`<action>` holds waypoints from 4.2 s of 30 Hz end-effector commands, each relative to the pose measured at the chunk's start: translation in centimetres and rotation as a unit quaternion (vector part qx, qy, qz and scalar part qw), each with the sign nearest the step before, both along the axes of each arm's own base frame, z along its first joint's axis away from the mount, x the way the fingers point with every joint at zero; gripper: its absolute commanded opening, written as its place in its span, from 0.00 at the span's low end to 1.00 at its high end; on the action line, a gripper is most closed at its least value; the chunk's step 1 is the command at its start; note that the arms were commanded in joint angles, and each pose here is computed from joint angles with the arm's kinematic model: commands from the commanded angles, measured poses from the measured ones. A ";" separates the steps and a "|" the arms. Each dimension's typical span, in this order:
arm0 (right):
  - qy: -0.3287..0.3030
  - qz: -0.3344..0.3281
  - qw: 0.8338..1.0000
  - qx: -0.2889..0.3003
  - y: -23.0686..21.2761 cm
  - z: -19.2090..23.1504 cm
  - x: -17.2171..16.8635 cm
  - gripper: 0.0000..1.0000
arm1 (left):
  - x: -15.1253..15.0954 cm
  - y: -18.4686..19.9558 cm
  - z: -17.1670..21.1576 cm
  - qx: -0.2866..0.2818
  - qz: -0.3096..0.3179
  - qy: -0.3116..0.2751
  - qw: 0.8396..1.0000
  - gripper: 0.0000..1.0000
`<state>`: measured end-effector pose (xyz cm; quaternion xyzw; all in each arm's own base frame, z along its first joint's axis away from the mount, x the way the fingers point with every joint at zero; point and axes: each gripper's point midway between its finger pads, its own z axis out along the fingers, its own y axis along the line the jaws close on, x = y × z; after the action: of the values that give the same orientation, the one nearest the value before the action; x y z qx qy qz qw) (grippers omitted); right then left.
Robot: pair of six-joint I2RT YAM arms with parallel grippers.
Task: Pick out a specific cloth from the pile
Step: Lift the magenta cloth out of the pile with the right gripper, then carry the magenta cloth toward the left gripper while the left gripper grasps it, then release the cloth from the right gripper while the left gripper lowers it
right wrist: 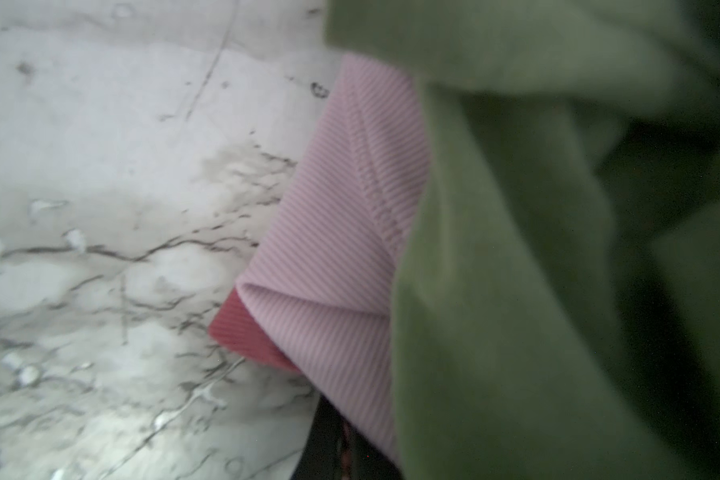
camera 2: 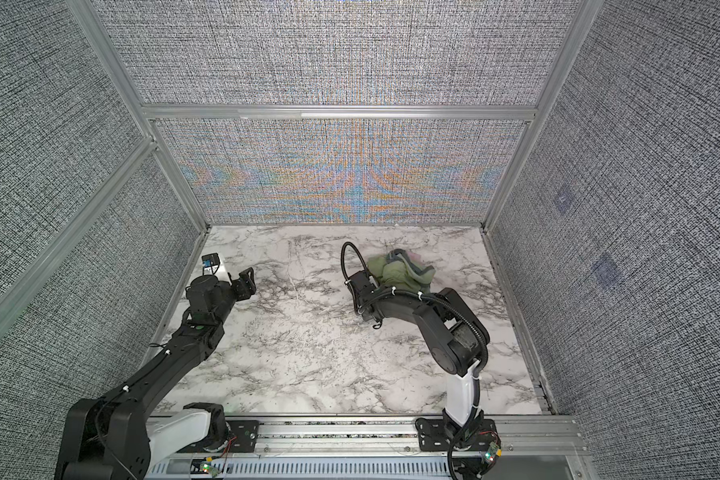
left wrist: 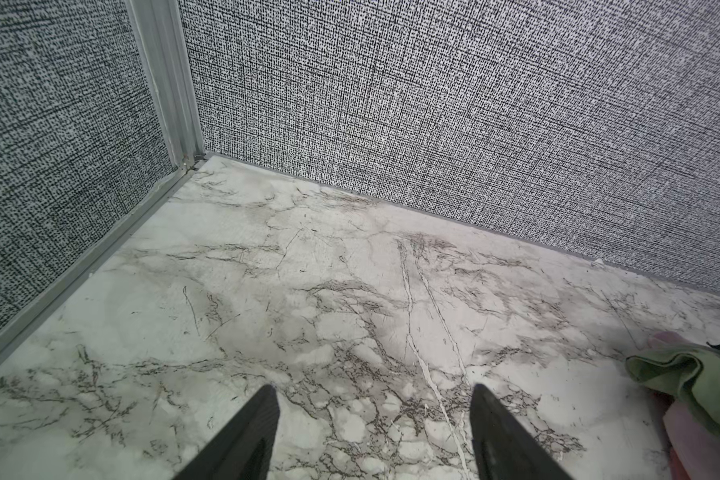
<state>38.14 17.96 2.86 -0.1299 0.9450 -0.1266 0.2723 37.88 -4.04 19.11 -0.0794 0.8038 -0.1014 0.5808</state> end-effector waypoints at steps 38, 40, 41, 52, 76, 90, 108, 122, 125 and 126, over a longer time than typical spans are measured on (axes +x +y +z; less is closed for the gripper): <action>-0.103 -0.014 0.963 0.250 -4.0 18.4 1.3 0.00 | 0.2 -0.4 1.9 -0.005 -0.009 -0.013 1.000 0.74; -0.113 -0.011 0.961 0.254 -4.2 19.2 1.5 0.00 | 0.2 -0.4 2.0 -0.005 -0.009 -0.012 1.000 0.74; -0.118 -0.009 0.958 0.260 -4.3 19.8 1.6 0.00 | 0.2 -0.4 2.0 -0.005 -0.010 -0.011 1.000 0.74; -0.159 0.041 0.921 0.354 -3.2 26.4 1.3 0.00 | -0.1 -0.3 2.2 -0.008 -0.006 -0.012 1.000 0.74; -0.172 0.275 0.815 0.480 7.3 39.7 -3.0 0.00 | -1.0 0.0 5.5 -0.013 0.000 -0.019 1.000 0.75; -0.126 0.404 0.747 0.513 20.3 41.8 -3.7 0.00 | -3.8 3.3 10.0 0.011 0.082 -0.010 0.997 0.81; -0.013 0.469 0.671 0.574 34.3 35.9 -4.6 0.00 | -7.6 6.1 14.0 0.039 0.134 -0.039 0.989 0.85; -0.001 0.265 0.785 0.560 24.8 20.7 5.7 0.55 | -5.1 2.9 6.4 0.020 0.053 0.048 0.997 0.85; -0.017 0.257 0.797 0.546 23.0 20.4 5.8 0.56 | -5.5 2.1 3.0 0.005 0.037 0.103 0.994 0.82; -0.019 0.253 0.801 0.542 22.5 20.2 5.8 0.56 | -5.7 1.8 1.7 -0.003 0.031 0.126 0.992 0.80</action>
<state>43.13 41.12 21.60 -0.1884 0.8014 0.4857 0.2940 32.59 -1.17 22.90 -0.1153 0.8486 -0.0424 0.5146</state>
